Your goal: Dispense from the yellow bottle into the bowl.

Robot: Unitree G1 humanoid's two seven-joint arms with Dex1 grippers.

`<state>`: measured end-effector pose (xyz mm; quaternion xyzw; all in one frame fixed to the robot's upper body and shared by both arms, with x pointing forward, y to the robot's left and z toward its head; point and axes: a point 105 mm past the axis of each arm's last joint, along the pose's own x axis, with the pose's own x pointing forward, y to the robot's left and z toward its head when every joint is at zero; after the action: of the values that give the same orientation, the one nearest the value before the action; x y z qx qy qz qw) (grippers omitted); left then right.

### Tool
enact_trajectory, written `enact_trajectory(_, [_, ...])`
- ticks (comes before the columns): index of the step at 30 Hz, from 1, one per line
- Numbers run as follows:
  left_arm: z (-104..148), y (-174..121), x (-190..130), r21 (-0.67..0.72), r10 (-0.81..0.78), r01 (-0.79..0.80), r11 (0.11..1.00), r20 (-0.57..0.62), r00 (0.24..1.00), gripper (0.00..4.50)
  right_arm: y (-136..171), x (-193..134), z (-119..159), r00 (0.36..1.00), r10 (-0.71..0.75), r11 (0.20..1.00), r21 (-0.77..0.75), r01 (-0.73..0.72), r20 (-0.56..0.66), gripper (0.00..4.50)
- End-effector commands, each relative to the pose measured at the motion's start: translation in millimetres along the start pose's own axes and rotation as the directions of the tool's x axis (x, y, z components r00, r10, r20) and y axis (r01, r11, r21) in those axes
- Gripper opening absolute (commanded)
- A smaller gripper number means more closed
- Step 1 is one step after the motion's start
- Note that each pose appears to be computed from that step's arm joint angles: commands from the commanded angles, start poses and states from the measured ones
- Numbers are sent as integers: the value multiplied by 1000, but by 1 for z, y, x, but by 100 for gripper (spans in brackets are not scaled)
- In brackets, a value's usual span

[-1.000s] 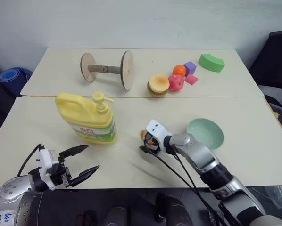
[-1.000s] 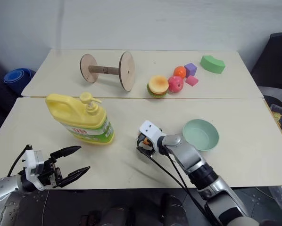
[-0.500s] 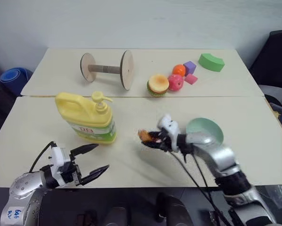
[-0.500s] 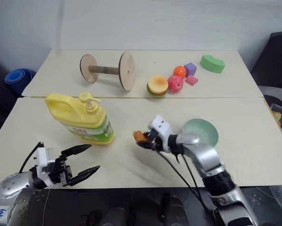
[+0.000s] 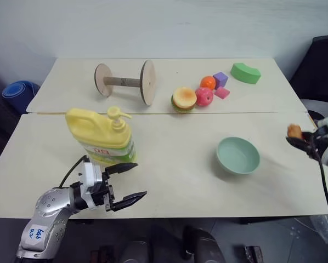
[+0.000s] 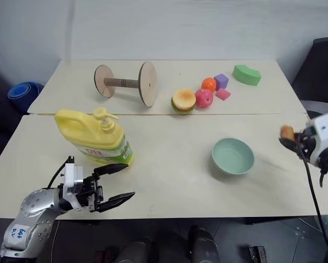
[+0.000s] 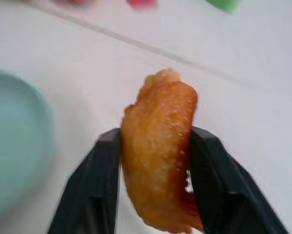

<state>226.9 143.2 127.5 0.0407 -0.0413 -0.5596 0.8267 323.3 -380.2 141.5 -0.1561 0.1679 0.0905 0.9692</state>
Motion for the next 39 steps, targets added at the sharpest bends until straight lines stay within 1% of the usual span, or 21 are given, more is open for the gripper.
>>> enact_trajectory(1, [5, 4, 0, 32, -5, 5, 999, 12, 1000, 450, -7, 11, -4, 999, -38, 997, -63, 40, 29, 159])
enact_trajectory(3, [6, 7, 0, 37, -2, 1, 999, 14, 1000, 450, 1, 23, -15, 1000, -15, 1000, -23, 15, 11, 159])
enact_trajectory(4, [6, 8, -1, 42, 1, -1, 999, 12, 1000, 450, 6, 27, -19, 1000, 8, 1000, -13, -8, 2, 194])
enact_trajectory(5, [6, 9, -2, 43, 4, -5, 999, 12, 1000, 450, 8, 29, -19, 1000, 4, 1000, -12, -3, 15, 233])
enact_trajectory(7, [6, 10, -3, 48, 15, -15, 999, 9, 1000, 450, 10, 30, -15, 998, 17, 1000, 0, -17, 59, 294])
enact_trajectory(9, [6, 11, -6, 50, 25, -26, 998, 2, 1000, 450, 18, 22, 5, 982, 82, 997, -18, -80, 170, 363])
enact_trajectory(11, [6, 11, -10, 51, 36, -35, 998, -6, 999, 450, 31, 11, 22, 952, 165, 986, -50, -157, 260, 430])
enact_trajectory(12, [5, 11, -12, 50, 39, -39, 998, -13, 999, 450, 44, 5, 26, 936, 227, 974, -43, -224, 270, 430])
enact_trajectory(15, [4, 10, -18, 47, 49, -47, 998, -30, 998, 450, 98, -11, 31, 873, 427, 903, -68, -423, 236, 430])
enact_trajectory(18, [3, 10, -20, 46, 54, -53, 998, -37, 998, 450, 146, -17, 28, 833, 517, 854, -56, -517, 198, 430])
enact_trajectory(20, [3, 10, -20, 45, 54, -52, 998, -38, 998, 450, 160, -12, 22, 846, 502, 863, -50, -502, 176, 430])
enact_trajectory(23, [3, 9, -17, 47, 47, -46, 998, -38, 998, 450, 166, 0, 15, 886, 433, 898, 9, -440, 164, 430])
enact_trajectory(24, [6, 9, -16, 52, 47, -45, 998, -32, 998, 450, 169, 4, 13, 894, 419, 905, 7, -425, 161, 430])
enact_trajectory(27, [13, 13, -18, 62, 65, -64, 996, -17, 998, 450, 181, 15, 4, 899, 418, 907, -5, -421, 132, 430])
enact_trajectory(30, [14, 15, -25, 73, 82, -79, 994, -27, 996, 450, 191, 35, -4, 918, 386, 922, 2, -388, 94, 430])
enact_trajectory(31, [15, 16, -25, 75, 88, -86, 993, -25, 996, 450, 191, 38, -5, 923, 374, 927, -5, -375, 91, 393])
enact_trajectory(32, [16, 17, -27, 80, 100, -98, 992, -22, 995, 450, 193, 41, -3, 922, 377, 926, -27, -376, 92, 369])
enact_trajectory(35, [19, 17, -33, 88, 123, -120, 989, -25, 992, 450, 198, 47, 4, 915, 387, 922, -58, -383, 110, 269])
enact_trajectory(39, [21, 14, -41, 81, 154, -151, 985, -31, 988, 450, 203, 47, 8, 900, 421, 907, -73, -415, 114, 115])
